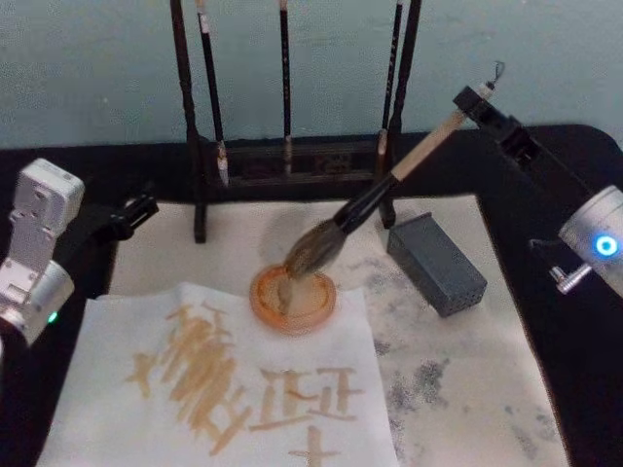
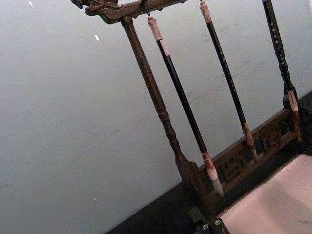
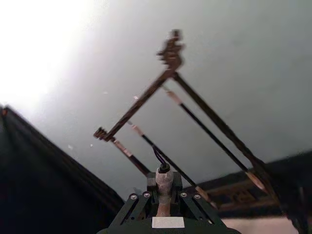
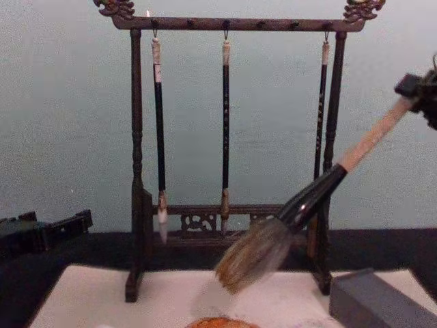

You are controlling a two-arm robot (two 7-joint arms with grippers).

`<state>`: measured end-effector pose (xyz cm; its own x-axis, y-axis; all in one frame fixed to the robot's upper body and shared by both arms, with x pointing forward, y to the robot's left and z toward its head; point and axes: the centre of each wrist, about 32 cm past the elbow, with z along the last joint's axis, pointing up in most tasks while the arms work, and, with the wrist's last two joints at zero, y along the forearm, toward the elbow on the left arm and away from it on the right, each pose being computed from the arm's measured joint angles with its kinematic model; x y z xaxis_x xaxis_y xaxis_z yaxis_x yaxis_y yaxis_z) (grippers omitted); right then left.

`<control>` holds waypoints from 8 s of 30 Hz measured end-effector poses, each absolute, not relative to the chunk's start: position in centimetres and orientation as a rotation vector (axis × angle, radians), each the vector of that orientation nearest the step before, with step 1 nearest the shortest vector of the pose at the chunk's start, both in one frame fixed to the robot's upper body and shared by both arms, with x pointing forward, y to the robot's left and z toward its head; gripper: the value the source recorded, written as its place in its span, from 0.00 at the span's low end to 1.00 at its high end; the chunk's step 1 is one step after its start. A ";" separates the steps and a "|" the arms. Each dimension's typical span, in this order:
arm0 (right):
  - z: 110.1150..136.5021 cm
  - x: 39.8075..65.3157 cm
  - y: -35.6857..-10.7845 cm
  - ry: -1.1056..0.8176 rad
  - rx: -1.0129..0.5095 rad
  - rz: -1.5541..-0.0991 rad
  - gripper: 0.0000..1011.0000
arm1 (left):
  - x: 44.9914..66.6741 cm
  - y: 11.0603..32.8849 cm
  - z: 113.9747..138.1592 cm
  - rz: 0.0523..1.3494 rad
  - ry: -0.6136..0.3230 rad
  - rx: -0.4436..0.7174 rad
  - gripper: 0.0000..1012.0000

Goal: Pick up the brush from the inkstone, write on the paper, then place the brush back to its original position.

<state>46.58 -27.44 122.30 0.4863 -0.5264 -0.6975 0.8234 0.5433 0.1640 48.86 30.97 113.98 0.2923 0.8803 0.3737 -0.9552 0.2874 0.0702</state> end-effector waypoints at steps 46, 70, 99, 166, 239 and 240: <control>112.6 49.7 -30.2 1.083 0.633 -1.056 0.17 | 48.9 31.0 114.0 1.248 -0.285 0.304 0.99; 112.3 50.8 -29.4 1.089 0.651 -1.071 0.17 | 48.9 31.0 114.0 1.248 -0.285 0.304 0.99; 111.4 51.1 -29.4 1.121 0.661 -1.086 0.17 | 48.9 31.0 114.0 1.248 -0.285 0.304 0.99; 113.7 45.3 -27.5 0.394 0.370 -1.283 1.00 | 48.9 31.0 114.0 1.248 -0.285 0.304 0.99; 114.7 46.2 -25.8 -0.124 0.010 -1.142 1.00 | 48.9 31.0 114.0 1.248 -0.285 0.304 0.99; 114.7 46.2 -25.8 -0.124 0.010 -1.142 1.00 | 48.9 31.0 114.0 1.248 -0.285 0.304 0.99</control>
